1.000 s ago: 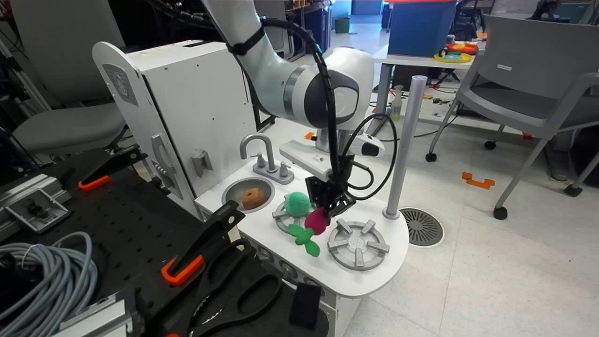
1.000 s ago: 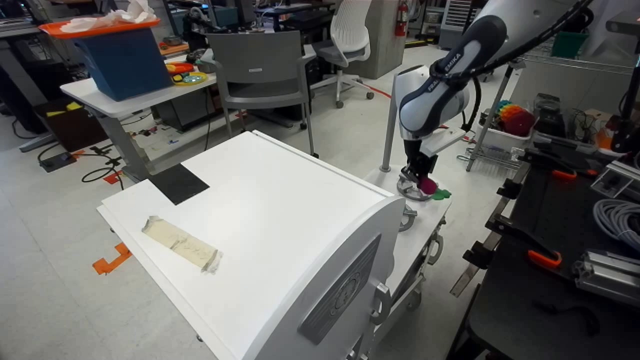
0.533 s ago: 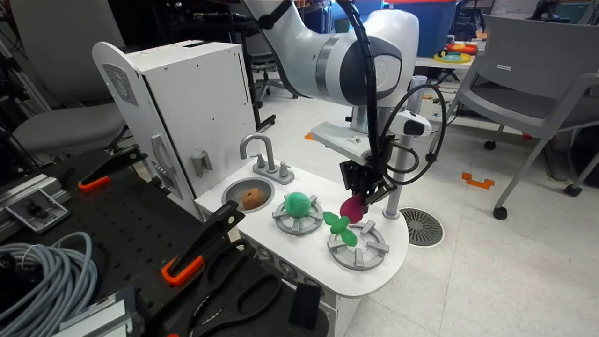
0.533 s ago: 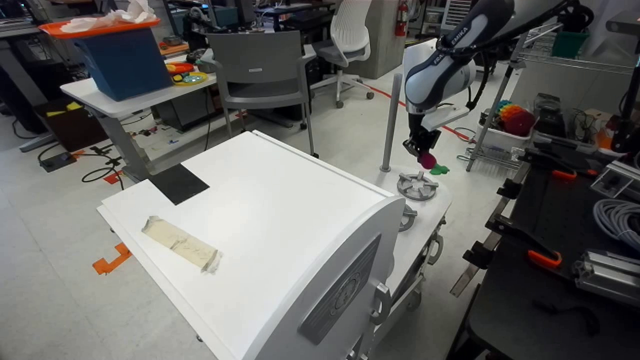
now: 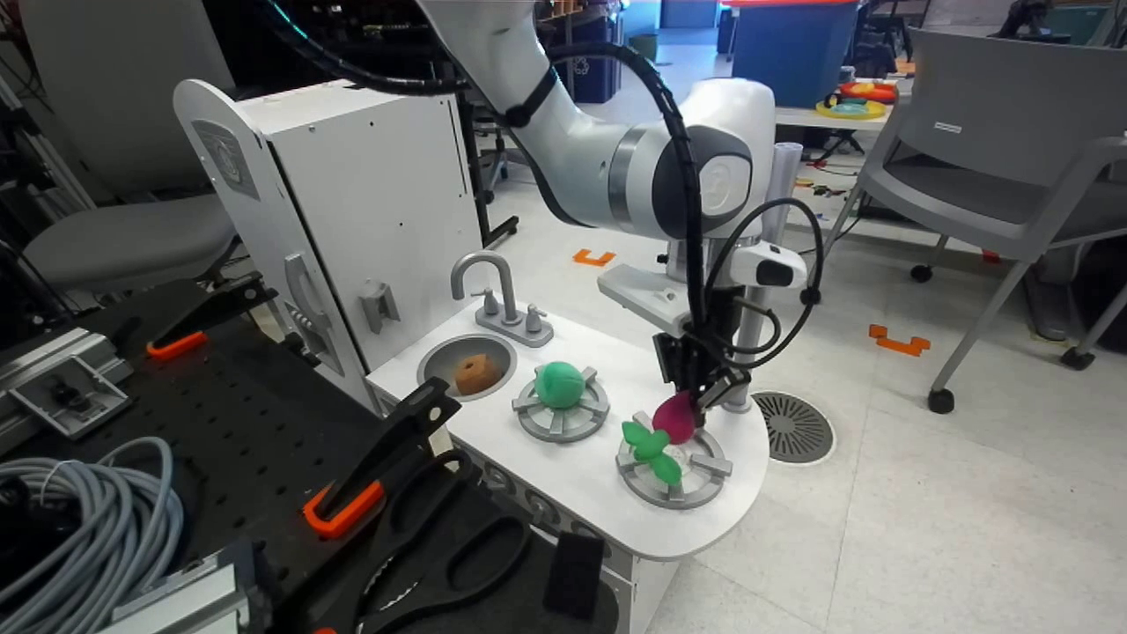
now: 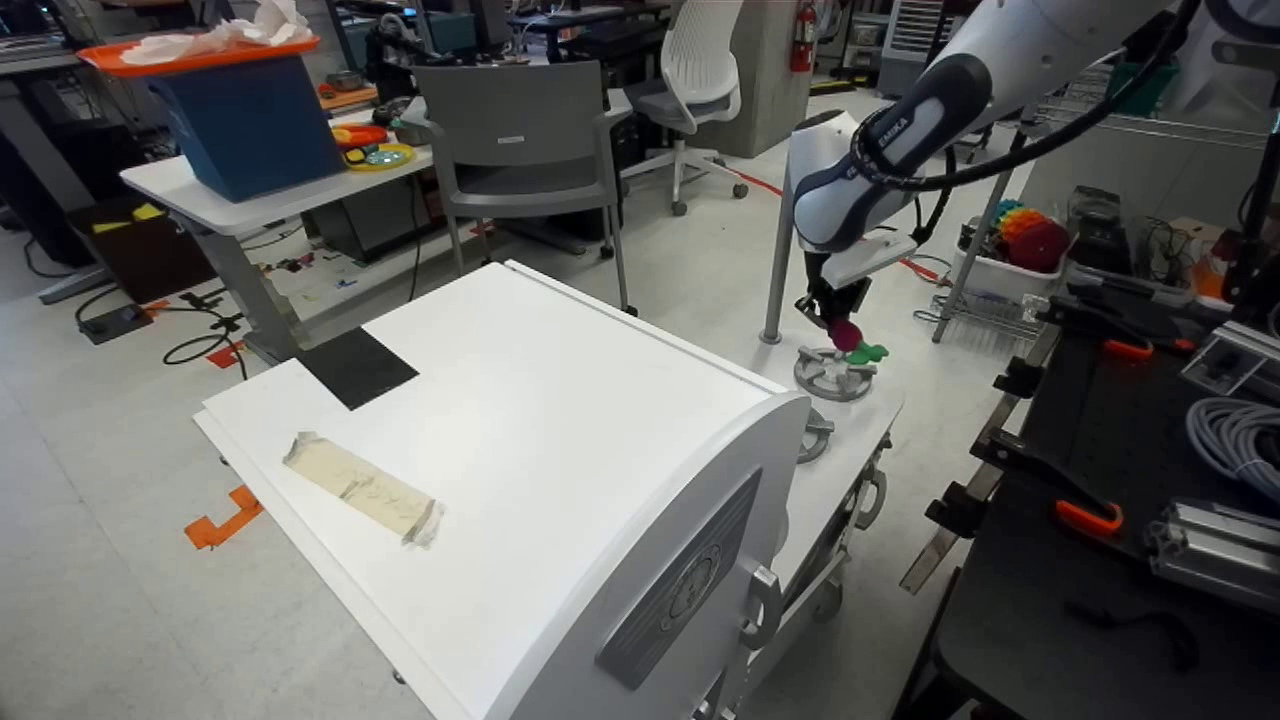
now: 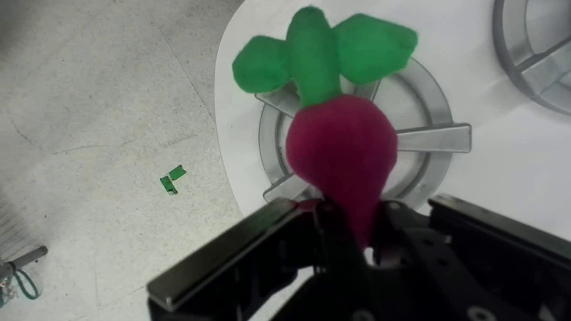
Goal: Put the beetroot plushie on the stove
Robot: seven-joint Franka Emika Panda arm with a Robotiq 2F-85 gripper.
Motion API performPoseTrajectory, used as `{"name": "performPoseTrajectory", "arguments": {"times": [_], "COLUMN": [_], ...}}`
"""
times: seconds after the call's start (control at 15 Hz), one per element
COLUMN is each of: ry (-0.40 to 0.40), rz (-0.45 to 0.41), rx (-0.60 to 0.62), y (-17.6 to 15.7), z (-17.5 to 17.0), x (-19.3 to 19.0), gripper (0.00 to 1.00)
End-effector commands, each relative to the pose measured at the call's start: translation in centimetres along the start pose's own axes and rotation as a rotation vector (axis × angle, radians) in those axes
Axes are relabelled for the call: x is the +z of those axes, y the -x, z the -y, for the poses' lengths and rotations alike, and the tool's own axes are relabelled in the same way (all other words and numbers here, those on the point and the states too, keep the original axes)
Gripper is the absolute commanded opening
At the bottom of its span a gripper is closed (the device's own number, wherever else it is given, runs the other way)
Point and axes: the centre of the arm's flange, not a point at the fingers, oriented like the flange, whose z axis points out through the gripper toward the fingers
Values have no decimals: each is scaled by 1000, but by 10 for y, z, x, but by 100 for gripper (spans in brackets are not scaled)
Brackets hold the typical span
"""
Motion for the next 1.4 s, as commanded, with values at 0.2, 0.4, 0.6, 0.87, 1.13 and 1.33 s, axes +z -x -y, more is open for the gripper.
{"name": "performPoseTrajectory", "arguments": {"times": [0.2,0.4,0.6,0.87,1.13,1.33], "ry": [142,201,216,198,158,99], "rz": [15,-2,-4,-4,-6,71], "rx": [46,54,50,49,49,21], "y": [-38,-40,-38,-38,-33,-4], "z": [19,18,23,32,37,36], "x": [49,53,49,44,28,5], "gripper": [3,37,51,81,100,100]}}
